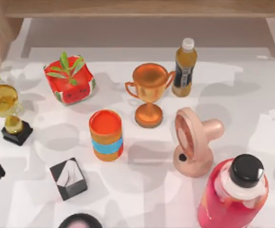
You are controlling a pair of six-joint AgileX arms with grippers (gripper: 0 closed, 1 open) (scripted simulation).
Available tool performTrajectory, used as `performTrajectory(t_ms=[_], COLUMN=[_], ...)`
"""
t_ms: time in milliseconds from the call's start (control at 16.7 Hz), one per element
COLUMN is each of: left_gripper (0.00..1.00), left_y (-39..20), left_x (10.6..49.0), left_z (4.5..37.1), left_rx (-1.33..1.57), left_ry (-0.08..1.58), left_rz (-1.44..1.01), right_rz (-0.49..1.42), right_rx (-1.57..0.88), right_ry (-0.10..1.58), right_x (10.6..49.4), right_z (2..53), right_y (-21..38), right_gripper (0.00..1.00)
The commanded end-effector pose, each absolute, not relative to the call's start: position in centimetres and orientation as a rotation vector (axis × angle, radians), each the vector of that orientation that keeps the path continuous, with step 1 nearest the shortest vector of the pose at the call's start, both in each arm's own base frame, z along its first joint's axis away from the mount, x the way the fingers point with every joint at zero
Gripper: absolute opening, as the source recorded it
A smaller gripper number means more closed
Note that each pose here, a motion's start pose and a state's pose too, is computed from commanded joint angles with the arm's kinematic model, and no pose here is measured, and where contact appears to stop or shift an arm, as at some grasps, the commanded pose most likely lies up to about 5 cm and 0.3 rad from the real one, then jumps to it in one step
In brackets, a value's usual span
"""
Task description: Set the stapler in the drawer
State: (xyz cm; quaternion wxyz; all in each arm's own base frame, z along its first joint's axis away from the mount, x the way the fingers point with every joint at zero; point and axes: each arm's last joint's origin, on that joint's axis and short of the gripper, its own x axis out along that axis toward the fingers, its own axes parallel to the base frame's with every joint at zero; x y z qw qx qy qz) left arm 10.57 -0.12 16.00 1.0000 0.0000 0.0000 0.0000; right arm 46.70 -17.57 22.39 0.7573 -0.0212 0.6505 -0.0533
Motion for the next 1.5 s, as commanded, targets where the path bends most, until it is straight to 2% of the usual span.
performTrajectory(t_ms=[180, 480, 1260, 1500], left_gripper=[1.0, 1.0, 1.0, 1.0], left_y=[-0.1, -0.1, -0.1, -0.1], left_x=[10.6, 10.6, 10.6, 10.6], left_z=[16.0, 16.0, 16.0, 16.0], left_rx=[0.0, 0.0, 0.0, 0.0], left_ry=[0.0, 0.0, 0.0, 0.0], left_rz=[0.0, 0.0, 0.0, 0.0], right_rz=[-0.014, 0.003, 0.003, 0.003], right_rx=[-0.001, 0.015, 0.015, 0.015], right_ry=[1.54, 1.564, 1.564, 1.564], right_x=[47.3, 47.1, 47.1, 47.1], right_z=[16.4, 15.4, 15.4, 15.4], right_y=[-17.9, -18.1, -18.1, -18.1], right_gripper=[0.0, 0.0, 0.98, 1.0])
